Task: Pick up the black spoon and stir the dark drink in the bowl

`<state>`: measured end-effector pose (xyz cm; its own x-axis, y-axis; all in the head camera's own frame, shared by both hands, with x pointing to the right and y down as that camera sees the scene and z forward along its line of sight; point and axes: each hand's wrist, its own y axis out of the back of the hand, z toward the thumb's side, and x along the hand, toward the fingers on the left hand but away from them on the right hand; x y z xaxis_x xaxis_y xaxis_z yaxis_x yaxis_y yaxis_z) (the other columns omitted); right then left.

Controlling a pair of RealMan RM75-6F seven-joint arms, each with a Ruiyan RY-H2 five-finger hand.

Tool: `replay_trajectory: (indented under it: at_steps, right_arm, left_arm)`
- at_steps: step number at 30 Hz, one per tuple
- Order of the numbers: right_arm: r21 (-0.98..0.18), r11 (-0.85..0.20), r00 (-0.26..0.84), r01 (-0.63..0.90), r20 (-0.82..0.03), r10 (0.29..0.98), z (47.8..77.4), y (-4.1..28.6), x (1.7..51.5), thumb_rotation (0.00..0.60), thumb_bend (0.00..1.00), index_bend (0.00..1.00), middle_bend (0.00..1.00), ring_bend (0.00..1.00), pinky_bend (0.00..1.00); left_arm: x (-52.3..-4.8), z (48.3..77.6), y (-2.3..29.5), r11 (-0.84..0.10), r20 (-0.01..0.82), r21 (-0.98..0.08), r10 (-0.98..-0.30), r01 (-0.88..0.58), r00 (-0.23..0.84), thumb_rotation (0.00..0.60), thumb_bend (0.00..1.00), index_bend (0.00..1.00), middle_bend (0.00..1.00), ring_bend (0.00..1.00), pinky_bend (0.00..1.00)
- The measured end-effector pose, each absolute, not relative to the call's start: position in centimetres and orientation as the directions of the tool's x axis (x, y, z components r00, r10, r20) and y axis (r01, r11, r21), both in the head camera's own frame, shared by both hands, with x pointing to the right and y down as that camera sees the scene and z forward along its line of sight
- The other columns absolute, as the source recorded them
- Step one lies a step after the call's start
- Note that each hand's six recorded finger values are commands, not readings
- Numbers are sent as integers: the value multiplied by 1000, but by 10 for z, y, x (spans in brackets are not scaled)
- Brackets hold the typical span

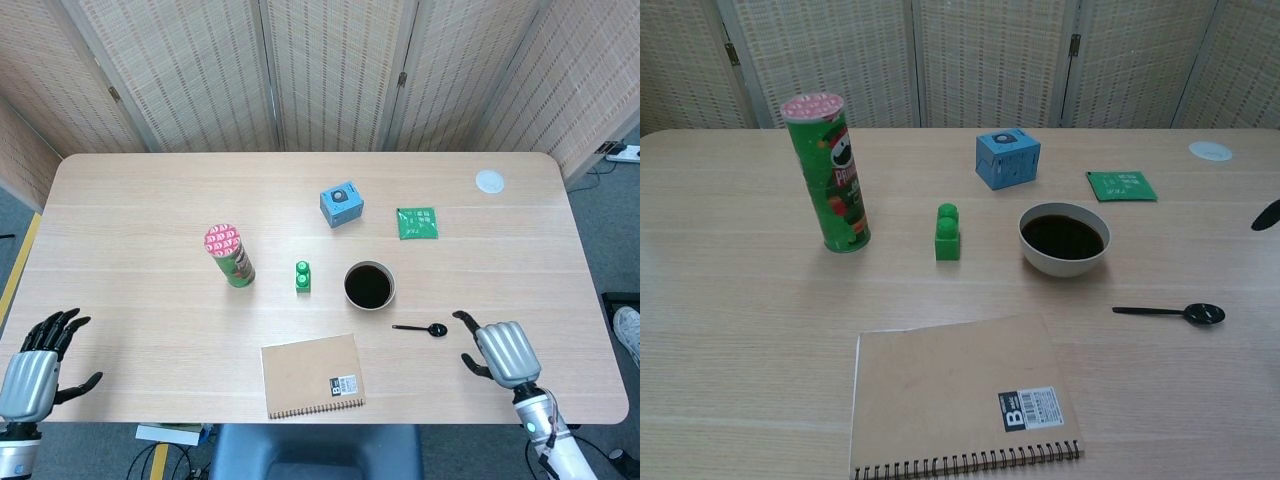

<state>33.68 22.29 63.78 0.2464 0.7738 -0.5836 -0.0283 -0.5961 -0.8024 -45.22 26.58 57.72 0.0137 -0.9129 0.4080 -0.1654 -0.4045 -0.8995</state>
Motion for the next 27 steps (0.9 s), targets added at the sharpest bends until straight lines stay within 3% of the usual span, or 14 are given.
replay_trajectory:
  at_steps: [10, 27]
  right_arm:
    - [-763, -646, 280, -8, -622, 731, 681, 211, 297, 600, 250, 386, 961, 1000, 1000]
    - [-741, -671, 294, -10, -643, 707, 728, 198, 262, 600, 225, 458, 970, 1000, 1000]
  left_arm:
    - [-459, 574, 269, -398, 404, -902, -915, -165, -2, 600, 195, 219, 154, 123, 177]
    - [-462, 575, 272, -406, 414, -900, -910, -158, -16, 600, 195, 219, 154, 123, 177]
